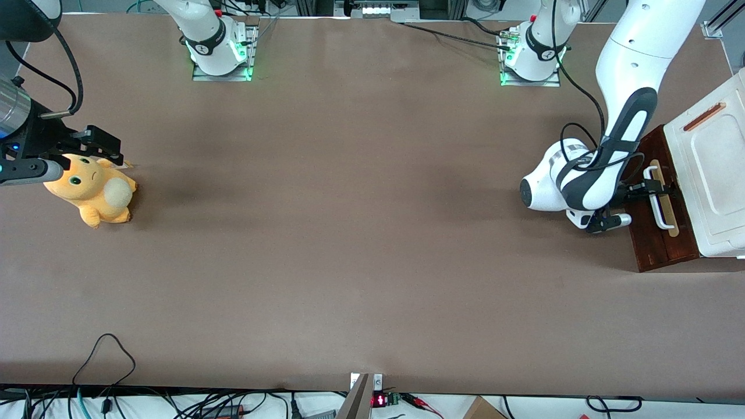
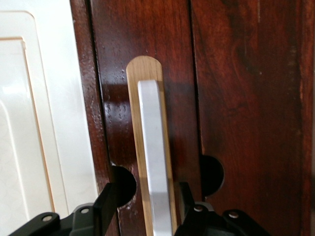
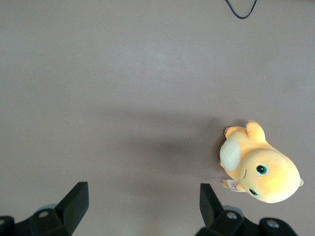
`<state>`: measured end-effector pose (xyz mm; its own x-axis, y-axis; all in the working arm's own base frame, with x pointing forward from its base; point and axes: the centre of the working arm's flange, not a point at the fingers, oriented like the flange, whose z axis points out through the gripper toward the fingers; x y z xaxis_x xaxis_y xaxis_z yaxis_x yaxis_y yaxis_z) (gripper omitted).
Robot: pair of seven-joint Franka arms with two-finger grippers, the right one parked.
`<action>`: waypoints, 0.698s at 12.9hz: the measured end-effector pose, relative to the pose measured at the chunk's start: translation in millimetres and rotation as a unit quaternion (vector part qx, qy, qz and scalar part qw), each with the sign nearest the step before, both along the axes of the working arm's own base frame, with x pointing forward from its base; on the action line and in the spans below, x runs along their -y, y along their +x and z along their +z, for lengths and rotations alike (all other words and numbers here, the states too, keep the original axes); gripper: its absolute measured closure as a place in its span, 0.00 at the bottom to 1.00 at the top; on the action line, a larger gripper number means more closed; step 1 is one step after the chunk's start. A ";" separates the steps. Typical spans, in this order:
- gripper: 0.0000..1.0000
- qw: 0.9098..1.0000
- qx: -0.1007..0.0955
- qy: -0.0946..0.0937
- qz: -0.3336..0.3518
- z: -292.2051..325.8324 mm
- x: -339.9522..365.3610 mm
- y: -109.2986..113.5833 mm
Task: Open lower drawer with left arm only
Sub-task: 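Close the left gripper on the white handle, then pull the handle with the left gripper to slide the drawer out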
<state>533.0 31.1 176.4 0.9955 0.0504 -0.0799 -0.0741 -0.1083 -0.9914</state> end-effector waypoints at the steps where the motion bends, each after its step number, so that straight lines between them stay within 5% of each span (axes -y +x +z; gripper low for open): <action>1: 0.41 1.000 -0.001 0.005 -0.006 -1.3 -1.8 -1.0; 5: 0.45 1.000 -0.003 0.008 -0.010 -9.3 -2.6 -5.5; 9: 0.61 1.000 -0.002 0.014 -0.021 -11.3 -3.2 -3.9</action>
<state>529.1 34.2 165.1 0.9965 0.0113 -0.0831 -0.0820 -0.0766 -0.9937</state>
